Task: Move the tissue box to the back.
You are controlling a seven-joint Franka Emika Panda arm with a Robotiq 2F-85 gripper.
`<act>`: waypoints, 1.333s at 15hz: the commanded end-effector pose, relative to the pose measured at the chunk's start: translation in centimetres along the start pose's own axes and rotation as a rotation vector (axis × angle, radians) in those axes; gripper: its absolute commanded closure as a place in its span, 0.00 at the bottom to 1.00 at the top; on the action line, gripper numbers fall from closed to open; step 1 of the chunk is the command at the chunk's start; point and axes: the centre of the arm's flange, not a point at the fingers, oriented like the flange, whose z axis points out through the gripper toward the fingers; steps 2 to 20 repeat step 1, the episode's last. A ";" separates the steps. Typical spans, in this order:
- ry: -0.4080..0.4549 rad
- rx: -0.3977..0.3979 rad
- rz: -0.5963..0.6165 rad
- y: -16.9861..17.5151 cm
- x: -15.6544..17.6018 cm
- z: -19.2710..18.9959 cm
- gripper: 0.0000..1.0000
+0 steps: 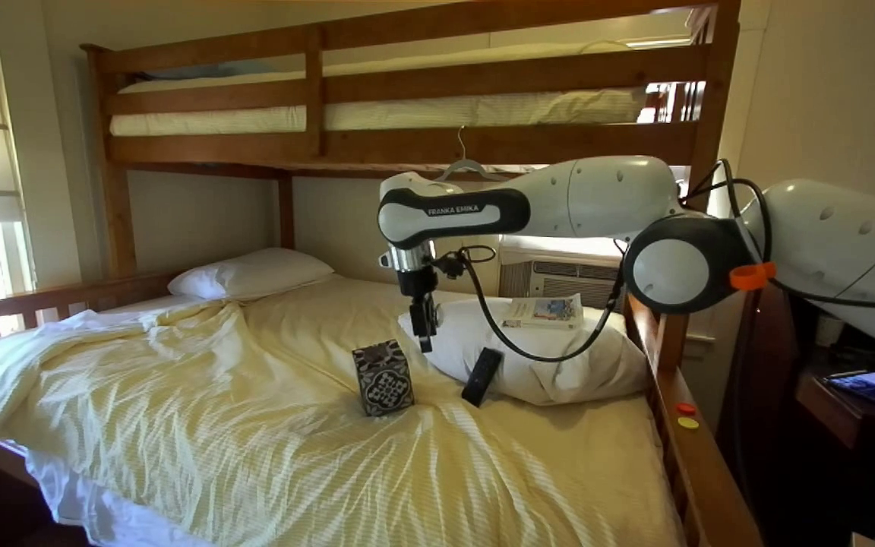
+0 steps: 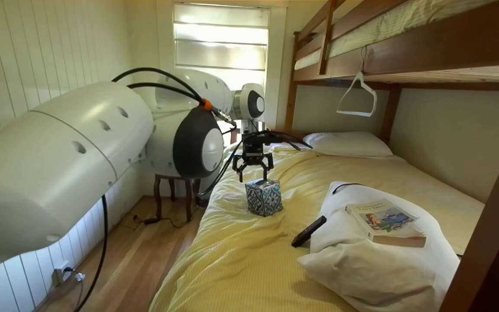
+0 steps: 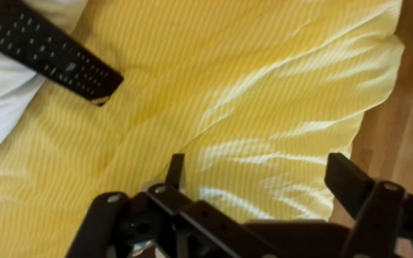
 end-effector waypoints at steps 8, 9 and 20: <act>-0.037 0.023 0.004 -0.4 -0.7 -0.4 0.00; -0.037 0.023 0.004 -0.4 -0.7 -0.4 0.00; -0.037 0.023 0.004 -0.4 -0.7 -0.4 0.00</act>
